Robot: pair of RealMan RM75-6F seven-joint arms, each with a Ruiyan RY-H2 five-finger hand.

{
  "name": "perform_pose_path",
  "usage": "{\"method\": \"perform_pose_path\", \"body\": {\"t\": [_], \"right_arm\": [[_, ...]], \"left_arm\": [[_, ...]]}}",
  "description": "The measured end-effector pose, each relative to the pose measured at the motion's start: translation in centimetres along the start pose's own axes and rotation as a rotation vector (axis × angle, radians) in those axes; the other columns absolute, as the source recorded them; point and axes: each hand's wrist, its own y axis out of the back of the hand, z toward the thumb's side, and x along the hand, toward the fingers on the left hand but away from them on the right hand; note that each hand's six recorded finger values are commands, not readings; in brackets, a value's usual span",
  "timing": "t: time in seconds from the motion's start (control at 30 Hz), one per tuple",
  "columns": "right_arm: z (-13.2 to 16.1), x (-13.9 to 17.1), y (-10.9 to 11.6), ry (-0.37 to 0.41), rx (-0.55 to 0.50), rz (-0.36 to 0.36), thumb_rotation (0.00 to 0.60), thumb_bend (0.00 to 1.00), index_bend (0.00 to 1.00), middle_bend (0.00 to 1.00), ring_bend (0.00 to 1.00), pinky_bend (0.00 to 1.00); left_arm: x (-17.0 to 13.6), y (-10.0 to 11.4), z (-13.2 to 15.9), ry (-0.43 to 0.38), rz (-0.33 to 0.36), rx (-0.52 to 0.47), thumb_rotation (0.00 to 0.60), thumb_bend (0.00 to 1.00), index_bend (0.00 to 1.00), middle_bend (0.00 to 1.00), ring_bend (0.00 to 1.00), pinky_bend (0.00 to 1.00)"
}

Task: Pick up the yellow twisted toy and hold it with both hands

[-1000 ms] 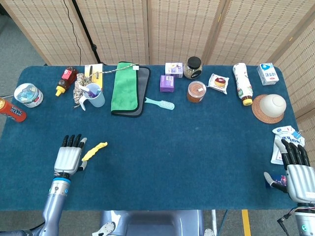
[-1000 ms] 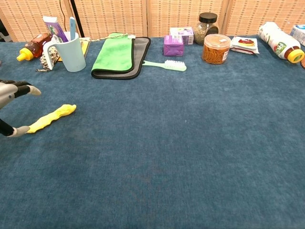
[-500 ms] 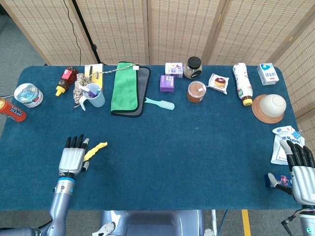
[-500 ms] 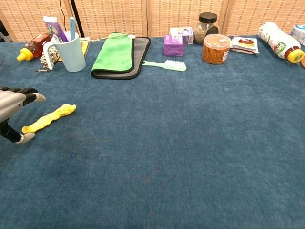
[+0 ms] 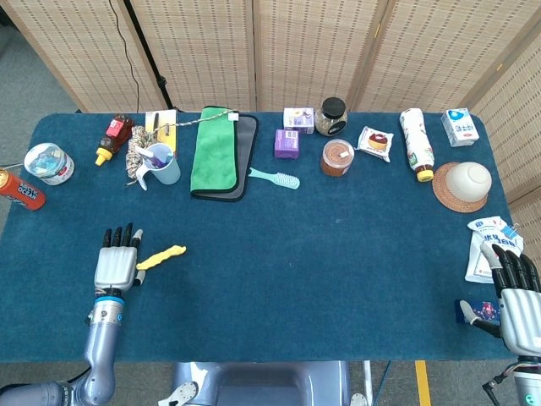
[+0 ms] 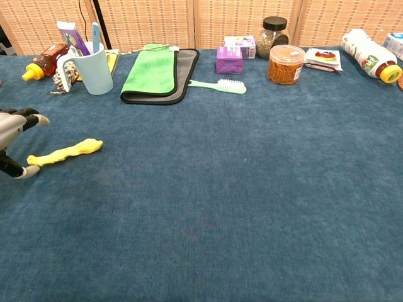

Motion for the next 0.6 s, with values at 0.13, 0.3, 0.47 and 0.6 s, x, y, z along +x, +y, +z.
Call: {"method": "perform_pose_path", "body": {"t": [0.13, 0.3, 0.47, 0.6], "right_arm": [[0.13, -0.03, -0.06, 0.001, 0.001, 0.002, 0.6, 0.29, 0.06, 0.06, 0.0, 0.0], [0.22, -0.01, 0.07, 0.001, 0.006, 0.0, 0.6, 0.29, 0.06, 0.06, 0.0, 0.0], [0.29, 0.02, 0.1, 0.0, 0.007, 0.001, 0.6, 0.29, 0.06, 0.06, 0.0, 0.0], [0.25, 0.05, -0.03, -0.002, 0.008, 0.004, 0.6, 0.29, 0.06, 0.06, 0.0, 0.0]], "left_arm": [[0.48, 0.34, -0.34, 0.014, 0.012, -0.014, 0.487, 0.29, 0.06, 0.0, 0.0, 0.0], [0.85, 0.38, -0.45, 0.017, 0.008, -0.026, 0.485, 0.29, 0.18, 0.0, 0.0, 0.0], [0.82, 0.1, -0.17, 0.006, -0.004, -0.038, 0.508, 0.29, 0.26, 0.0, 0.0, 0.0], [0.76, -0.3, 0.24, -0.007, -0.017, -0.037, 0.517, 0.29, 0.28, 0.0, 0.0, 0.0]]}}
